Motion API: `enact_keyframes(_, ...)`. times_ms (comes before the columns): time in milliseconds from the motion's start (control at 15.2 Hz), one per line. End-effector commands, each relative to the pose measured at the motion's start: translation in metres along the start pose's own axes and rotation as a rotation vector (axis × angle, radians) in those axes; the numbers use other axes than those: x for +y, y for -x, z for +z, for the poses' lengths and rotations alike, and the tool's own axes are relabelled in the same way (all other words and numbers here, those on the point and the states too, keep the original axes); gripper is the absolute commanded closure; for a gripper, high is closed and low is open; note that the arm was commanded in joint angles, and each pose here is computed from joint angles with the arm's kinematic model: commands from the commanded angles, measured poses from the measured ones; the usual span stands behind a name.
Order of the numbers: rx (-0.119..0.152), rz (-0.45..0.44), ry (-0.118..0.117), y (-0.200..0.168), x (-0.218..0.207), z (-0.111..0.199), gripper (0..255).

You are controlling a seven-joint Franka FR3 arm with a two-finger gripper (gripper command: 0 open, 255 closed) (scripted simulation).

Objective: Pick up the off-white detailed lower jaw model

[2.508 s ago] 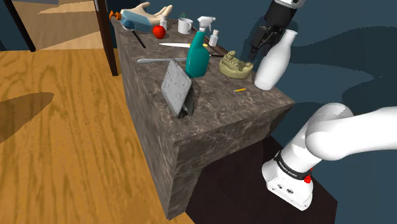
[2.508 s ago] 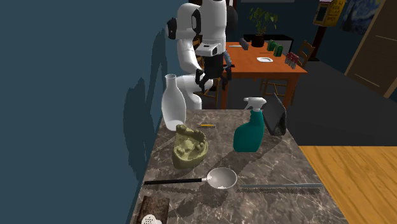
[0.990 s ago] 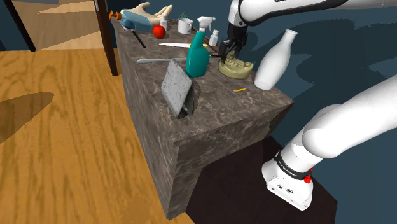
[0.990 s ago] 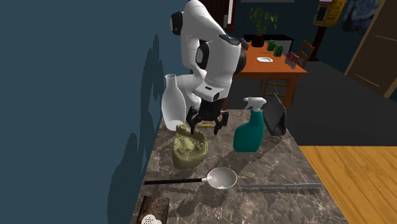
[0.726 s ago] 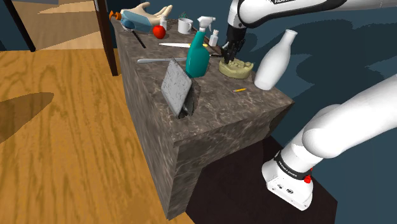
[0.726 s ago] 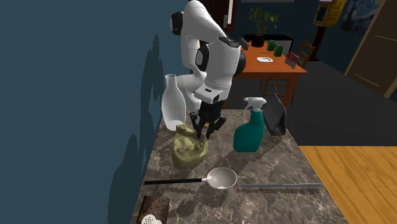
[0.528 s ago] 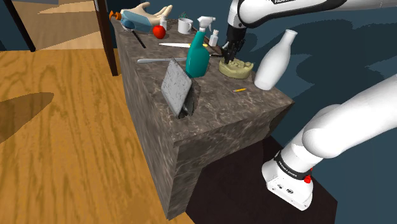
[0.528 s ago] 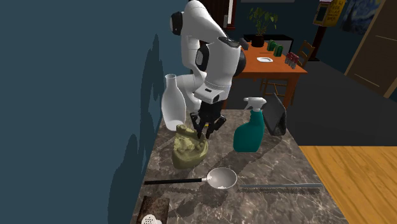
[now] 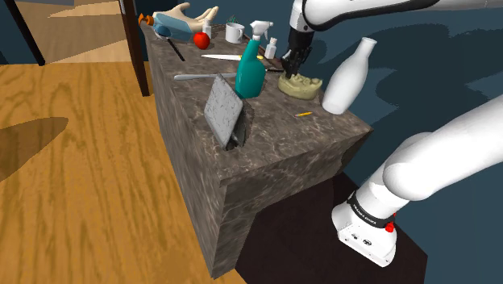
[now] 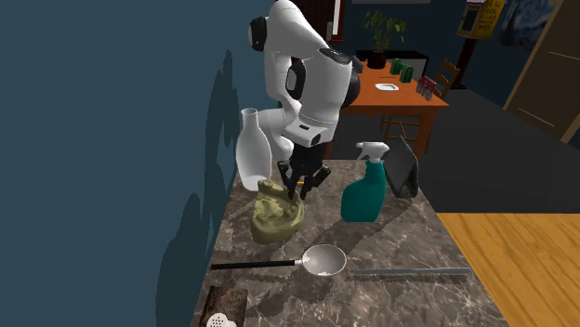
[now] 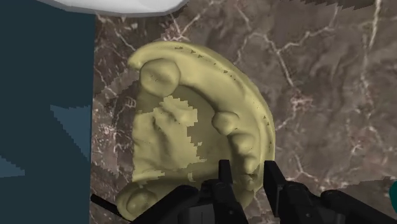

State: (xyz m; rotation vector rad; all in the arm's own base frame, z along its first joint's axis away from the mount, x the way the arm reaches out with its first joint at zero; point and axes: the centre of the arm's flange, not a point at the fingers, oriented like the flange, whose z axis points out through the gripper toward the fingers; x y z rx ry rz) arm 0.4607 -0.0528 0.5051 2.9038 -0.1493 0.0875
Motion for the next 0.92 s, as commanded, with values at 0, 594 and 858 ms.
enact_keyframes(0,0.001,0.0,0.0,-0.002,0.002,-0.01,255)
enact_keyframes(594,0.001,0.0,0.0,-0.005,0.013,-0.056,255)
enact_keyframes(858,0.001,0.0,0.0,-0.006,0.016,-0.067,255)
